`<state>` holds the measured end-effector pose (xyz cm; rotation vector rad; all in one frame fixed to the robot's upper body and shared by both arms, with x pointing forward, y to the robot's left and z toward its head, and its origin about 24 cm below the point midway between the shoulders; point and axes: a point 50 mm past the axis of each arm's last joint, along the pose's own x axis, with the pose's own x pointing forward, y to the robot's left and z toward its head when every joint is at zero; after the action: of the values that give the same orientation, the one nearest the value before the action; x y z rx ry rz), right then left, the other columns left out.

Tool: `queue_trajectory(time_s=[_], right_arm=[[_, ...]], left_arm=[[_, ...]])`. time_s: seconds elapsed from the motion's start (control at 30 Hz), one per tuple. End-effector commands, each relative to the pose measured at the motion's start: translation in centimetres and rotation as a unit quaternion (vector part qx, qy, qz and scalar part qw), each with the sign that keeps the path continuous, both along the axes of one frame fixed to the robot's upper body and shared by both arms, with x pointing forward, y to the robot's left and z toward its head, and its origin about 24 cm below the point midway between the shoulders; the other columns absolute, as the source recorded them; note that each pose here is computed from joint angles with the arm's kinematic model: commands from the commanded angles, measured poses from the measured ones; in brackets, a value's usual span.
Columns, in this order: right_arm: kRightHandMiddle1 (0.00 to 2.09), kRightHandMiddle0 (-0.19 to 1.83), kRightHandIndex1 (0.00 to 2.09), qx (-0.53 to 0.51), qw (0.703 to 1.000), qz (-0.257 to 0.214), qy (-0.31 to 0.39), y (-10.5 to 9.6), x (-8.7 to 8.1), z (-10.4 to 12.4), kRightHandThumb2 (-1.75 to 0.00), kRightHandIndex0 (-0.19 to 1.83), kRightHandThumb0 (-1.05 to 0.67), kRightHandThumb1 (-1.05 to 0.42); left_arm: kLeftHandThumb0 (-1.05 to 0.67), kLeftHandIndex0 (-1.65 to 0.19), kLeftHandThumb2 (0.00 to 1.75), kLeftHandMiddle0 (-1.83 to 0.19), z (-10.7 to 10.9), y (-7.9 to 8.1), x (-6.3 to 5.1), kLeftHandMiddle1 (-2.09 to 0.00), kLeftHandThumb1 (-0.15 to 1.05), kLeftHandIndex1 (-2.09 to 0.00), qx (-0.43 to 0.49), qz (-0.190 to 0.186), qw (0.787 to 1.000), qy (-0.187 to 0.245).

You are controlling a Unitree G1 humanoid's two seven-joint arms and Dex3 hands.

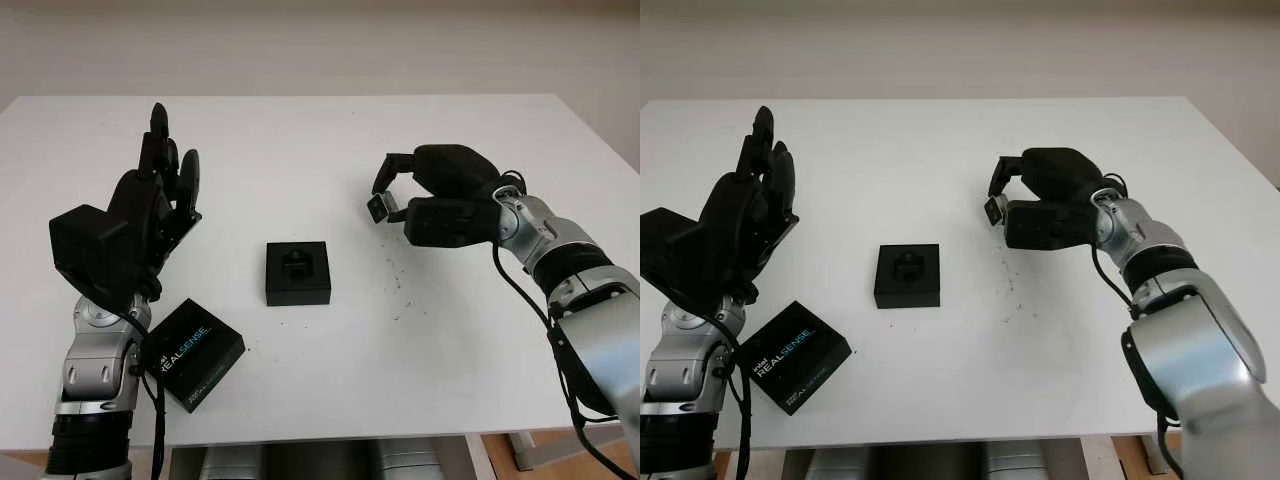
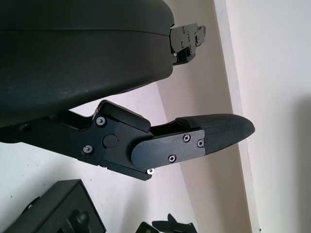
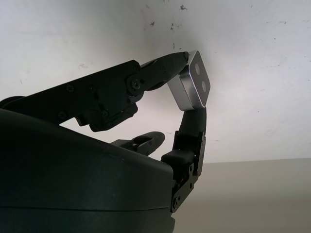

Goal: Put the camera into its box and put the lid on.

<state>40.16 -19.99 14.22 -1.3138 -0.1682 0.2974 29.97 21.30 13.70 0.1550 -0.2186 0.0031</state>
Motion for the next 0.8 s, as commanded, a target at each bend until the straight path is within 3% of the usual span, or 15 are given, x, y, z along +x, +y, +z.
queue_trajectory(time_s=[0.0,0.2,0.37,0.77], right_arm=[[1.25,0.40,0.04,0.016,1.000,-0.001,-0.009,-0.3,0.0,0.6,-0.05,0.48,-0.27,-0.95],[1.23,0.40,0.04,0.034,0.999,-0.010,0.004,-0.6,-0.1,0.2,-0.05,0.46,-0.24,-0.95],[1.26,0.37,0.03,0.109,0.994,-0.020,0.025,-0.4,-0.1,-0.1,-0.06,0.43,-0.24,-0.97],[1.49,0.22,0.01,0.348,0.934,-0.019,0.084,0.2,-0.5,-1.4,-0.06,0.24,-0.36,-1.04]], left_arm=[[-0.80,0.19,0.65,0.19,0.7,-0.2,0.2,0.00,1.05,0.00,0.004,-0.005,1.000,-0.012],[-0.80,0.19,0.65,0.19,0.7,-0.1,0.2,0.00,1.05,0.00,0.004,-0.006,1.000,-0.013],[-0.80,0.19,0.65,0.19,0.7,-0.1,0.1,0.00,1.05,0.00,0.006,-0.005,1.000,-0.014],[-0.81,0.19,0.66,0.19,0.5,0.1,0.1,0.00,1.05,0.00,0.011,-0.004,1.000,-0.011]])
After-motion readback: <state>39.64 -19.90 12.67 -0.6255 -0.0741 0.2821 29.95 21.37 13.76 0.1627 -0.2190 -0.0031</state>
